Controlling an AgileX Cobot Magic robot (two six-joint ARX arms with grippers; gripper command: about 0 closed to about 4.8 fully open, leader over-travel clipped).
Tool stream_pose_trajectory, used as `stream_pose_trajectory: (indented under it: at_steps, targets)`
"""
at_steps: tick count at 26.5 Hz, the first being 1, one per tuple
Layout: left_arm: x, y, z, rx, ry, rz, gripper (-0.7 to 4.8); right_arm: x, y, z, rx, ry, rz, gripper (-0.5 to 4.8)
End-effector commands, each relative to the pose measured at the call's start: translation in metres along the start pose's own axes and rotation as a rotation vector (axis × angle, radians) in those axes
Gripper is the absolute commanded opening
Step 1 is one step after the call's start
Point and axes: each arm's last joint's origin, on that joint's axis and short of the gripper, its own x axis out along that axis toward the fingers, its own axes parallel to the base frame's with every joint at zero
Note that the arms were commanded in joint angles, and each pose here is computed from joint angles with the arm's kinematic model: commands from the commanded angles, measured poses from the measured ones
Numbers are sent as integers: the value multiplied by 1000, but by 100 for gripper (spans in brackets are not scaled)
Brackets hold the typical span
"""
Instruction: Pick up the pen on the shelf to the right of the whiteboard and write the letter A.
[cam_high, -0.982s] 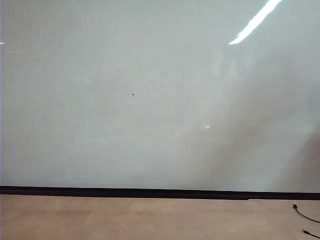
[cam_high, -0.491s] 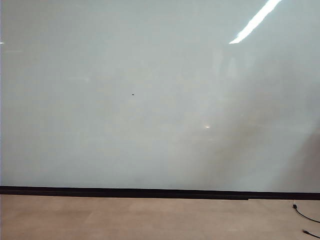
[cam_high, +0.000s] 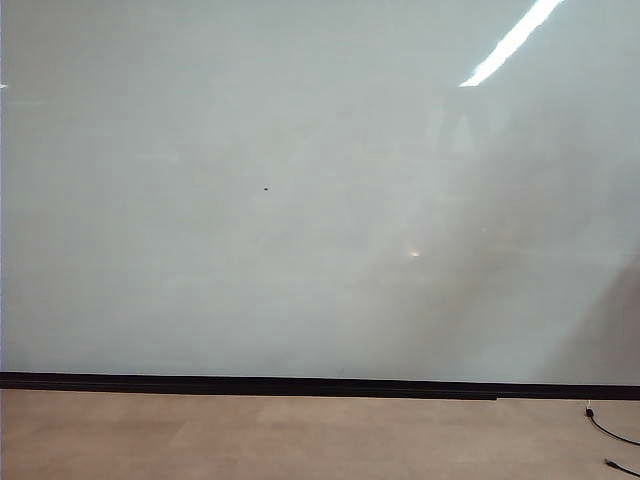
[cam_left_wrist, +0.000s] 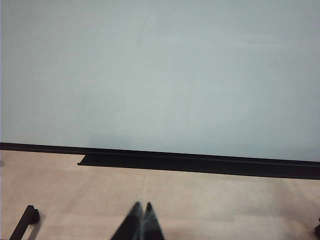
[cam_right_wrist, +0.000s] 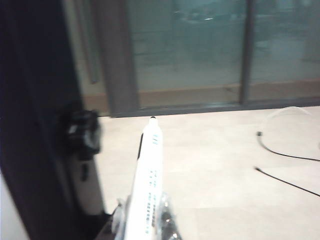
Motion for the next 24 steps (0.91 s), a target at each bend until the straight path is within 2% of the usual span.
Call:
stream_pose_trajectory:
  at_steps: [1, 4, 7, 10, 12, 13, 17, 20, 22, 24]
  targets:
    - [0, 0, 2, 4, -12, -4, -4, -6, 1, 7, -7, -34, -108, -2]
    - [0, 0, 2, 4, -12, -4, -5, -14, 5, 10, -8, -41, -182, -2]
    - [0, 0, 2, 4, -12, -4, -4, -27, 20, 16, -29, -53, -304, -2]
    - [0, 0, 2, 4, -12, -4, -4, -40, 42, 20, -31, -67, -422, -2]
    - [0, 0, 2, 4, -12, -4, -5, -49, 56, 23, -45, -72, -460, -1]
    - [0, 0, 2, 4, -12, -5, -4, -60, 72, 27, -63, -84, -490, -2]
    - [0, 0, 2, 4, -12, -4, -5, -82, 101, 37, -87, -131, -514, -2]
    - [0, 0, 2, 4, -12, -4, -4, -96, 124, 44, -117, -165, -478, -2]
    - [0, 0, 2, 4, -12, -4, -4, -104, 139, 48, -128, -174, -435, -2]
    - [0, 0, 2, 4, -12, -4, -5, -112, 160, 52, -147, -162, -332, -2]
